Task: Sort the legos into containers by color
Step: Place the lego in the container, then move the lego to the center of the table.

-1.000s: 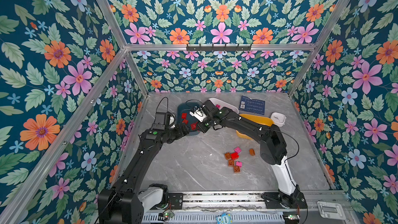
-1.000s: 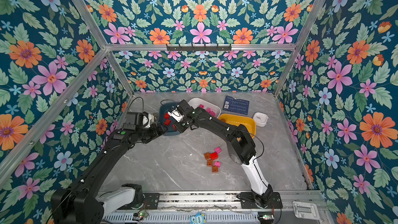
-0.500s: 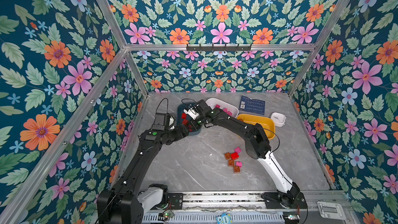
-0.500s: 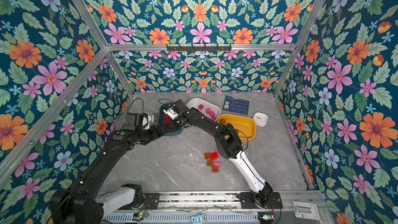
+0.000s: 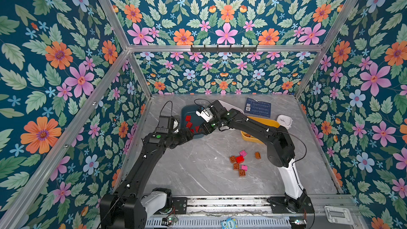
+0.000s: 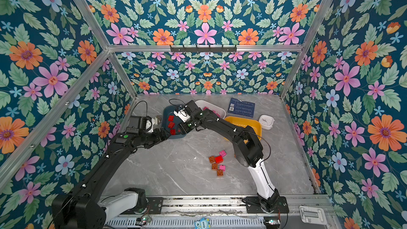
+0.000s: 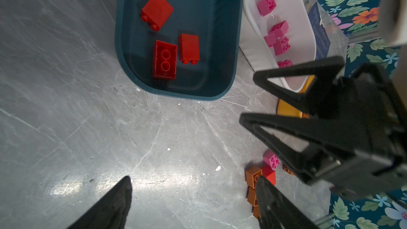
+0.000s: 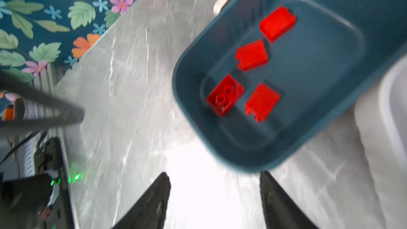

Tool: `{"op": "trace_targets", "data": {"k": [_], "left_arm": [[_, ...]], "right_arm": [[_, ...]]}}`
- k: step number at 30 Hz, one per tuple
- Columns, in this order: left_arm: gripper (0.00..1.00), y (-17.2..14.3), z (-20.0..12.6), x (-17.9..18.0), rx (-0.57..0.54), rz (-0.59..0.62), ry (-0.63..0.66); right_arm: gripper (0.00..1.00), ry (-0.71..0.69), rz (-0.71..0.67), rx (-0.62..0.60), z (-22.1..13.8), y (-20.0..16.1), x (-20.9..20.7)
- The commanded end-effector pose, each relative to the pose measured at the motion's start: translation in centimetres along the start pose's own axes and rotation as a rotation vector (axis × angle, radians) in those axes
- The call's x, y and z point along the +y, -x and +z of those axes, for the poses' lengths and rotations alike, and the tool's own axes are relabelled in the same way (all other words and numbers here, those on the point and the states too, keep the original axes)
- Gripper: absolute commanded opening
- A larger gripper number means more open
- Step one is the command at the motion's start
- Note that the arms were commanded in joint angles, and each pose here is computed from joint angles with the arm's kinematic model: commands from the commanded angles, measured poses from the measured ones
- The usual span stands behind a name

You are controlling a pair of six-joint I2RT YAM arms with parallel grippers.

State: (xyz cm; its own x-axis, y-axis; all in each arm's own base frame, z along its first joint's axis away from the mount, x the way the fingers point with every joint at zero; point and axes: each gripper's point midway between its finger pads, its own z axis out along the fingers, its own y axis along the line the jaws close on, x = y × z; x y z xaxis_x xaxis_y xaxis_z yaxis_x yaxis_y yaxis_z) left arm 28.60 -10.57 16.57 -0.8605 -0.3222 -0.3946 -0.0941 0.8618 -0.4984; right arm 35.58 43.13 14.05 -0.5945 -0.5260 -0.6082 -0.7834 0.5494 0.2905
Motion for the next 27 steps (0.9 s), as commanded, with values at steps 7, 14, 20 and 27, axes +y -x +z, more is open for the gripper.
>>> {"op": "trace_targets", "data": {"k": [7,14,20,27], "left_arm": [[0.88,-0.3,0.6,0.1,0.013,0.003,-0.014],[0.88,-0.3,1.0,0.0,0.014,0.002,-0.022],[0.88,-0.4,1.1,0.0,0.015,0.000,-0.027],[0.88,-0.7,0.9,0.2,0.015,-0.002,-0.020]], "right_arm": [[0.65,-0.119,0.159,0.282,-5.0,-11.6,-0.4],[0.66,-0.200,0.324,0.414,-6.8,-18.2,-0.6],[0.65,-0.260,0.336,0.475,-6.1,-20.1,-1.9],[0.65,-0.306,0.328,0.515,-5.0,-21.2,-2.8]]}}
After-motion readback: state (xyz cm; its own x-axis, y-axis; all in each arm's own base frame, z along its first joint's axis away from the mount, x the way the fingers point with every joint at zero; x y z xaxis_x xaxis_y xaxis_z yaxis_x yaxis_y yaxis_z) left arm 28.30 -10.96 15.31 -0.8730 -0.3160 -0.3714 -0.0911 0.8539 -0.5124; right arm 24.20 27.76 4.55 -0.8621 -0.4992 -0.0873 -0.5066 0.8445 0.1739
